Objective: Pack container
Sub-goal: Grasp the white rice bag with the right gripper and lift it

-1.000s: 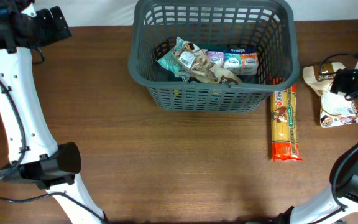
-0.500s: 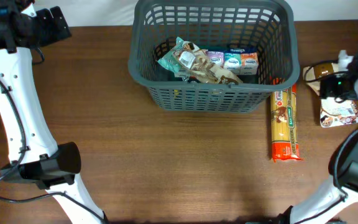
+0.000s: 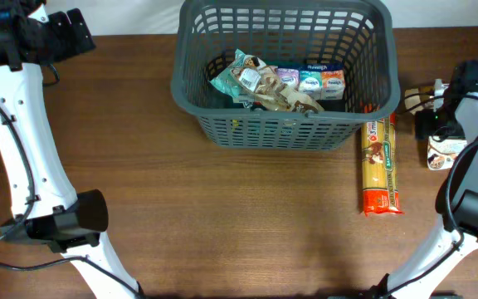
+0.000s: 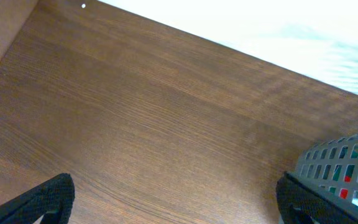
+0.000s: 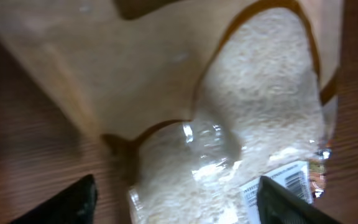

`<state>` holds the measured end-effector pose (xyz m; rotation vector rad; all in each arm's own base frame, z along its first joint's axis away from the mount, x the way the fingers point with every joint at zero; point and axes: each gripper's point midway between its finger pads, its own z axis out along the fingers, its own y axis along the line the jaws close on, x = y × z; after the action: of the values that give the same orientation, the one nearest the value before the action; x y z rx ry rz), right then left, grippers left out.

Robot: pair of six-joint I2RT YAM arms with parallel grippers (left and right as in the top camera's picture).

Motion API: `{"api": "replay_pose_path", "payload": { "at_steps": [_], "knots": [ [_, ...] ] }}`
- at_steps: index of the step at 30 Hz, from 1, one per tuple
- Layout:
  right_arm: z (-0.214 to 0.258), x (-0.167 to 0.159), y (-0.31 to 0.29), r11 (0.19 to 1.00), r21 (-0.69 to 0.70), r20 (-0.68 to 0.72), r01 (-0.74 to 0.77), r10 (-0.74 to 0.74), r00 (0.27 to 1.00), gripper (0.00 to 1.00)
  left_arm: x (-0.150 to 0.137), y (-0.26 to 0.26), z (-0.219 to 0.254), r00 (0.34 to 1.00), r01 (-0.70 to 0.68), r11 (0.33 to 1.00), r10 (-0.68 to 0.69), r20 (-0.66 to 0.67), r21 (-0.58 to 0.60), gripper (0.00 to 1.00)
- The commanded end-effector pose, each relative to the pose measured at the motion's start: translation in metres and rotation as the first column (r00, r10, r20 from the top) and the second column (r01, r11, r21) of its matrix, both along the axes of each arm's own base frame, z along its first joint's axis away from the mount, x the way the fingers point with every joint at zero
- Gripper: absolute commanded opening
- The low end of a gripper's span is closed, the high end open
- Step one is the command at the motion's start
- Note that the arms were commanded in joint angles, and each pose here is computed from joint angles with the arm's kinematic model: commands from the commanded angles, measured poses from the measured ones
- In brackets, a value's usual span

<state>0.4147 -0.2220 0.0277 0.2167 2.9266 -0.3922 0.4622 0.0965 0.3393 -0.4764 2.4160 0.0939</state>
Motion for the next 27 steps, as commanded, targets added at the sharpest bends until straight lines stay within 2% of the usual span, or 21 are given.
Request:
{"api": "replay_pose_path", "payload": {
  "at_steps": [1, 6, 8, 11, 12, 13, 14, 21, 24, 27],
  "knots": [
    [-0.016, -0.008, -0.008, 0.999, -0.018, -0.038, 0.039, -0.04, 0.998, 0.74, 0.001, 0.001, -0.001, 1.0, -0.012, 1.0, 0.012, 0.0, -0.011, 0.99],
    [-0.037, -0.016, -0.013, 0.996, -0.044, -0.091, 0.079, -0.083, 0.992, 0.73, 0.001, 0.001, -0.001, 1.0, -0.012, 1.0, 0.012, 0.0, -0.011, 0.99],
    [-0.046, -0.019, -0.012, 0.996, -0.035, -0.111, 0.084, -0.087, 0.99, 0.67, 0.001, 0.001, -0.001, 1.0, -0.012, 1.0, 0.012, 0.0, -0.011, 0.99],
    [-0.053, -0.022, -0.01, 0.992, -0.025, -0.118, 0.122, -0.124, 0.985, 0.42, 0.001, 0.001, -0.001, 1.0, -0.012, 1.0, 0.012, 0.0, -0.011, 0.99],
    [-0.053, -0.022, -0.009, 0.991, -0.021, -0.114, 0.132, -0.134, 0.984, 0.19, 0.001, 0.001, -0.001, 1.0, -0.012, 1.0, 0.012, 0.0, -0.011, 0.99],
    [-0.053, -0.022, -0.009, 0.989, -0.017, -0.11, 0.145, -0.146, 0.983, 0.09, 0.001, 0.001, -0.001, 1.0, -0.012, 1.0, 0.012, 0.0, -0.011, 0.99],
    [-0.054, -0.021, -0.007, 0.989, -0.006, -0.105, 0.147, -0.146, 0.984, 0.04, 0.001, 0.001, -0.001, 1.0, -0.012, 1.0, 0.012, 0.0, -0.011, 0.99],
    [-0.046, -0.02, 0.006, 0.984, 0.071, -0.104, 0.166, -0.158, 0.982, 0.04, 0.001, 0.001, -0.001, 1.0, -0.012, 1.0, 0.012, 0.0, -0.011, 0.99],
    [-0.022, -0.007, 0.012, 0.974, 0.129, -0.043, 0.188, -0.184, 0.982, 0.04, 0.001, 0.001, -0.001, 1.0, -0.012, 1.0, 0.012, 0.0, -0.011, 0.99],
    [0.021, 0.014, 0.018, 0.961, 0.2, 0.067, 0.191, -0.208, 0.976, 0.04, 0.001, 0.001, -0.001, 1.0, -0.012, 1.0, 0.012, 0.0, -0.011, 0.99]
  ]
}}
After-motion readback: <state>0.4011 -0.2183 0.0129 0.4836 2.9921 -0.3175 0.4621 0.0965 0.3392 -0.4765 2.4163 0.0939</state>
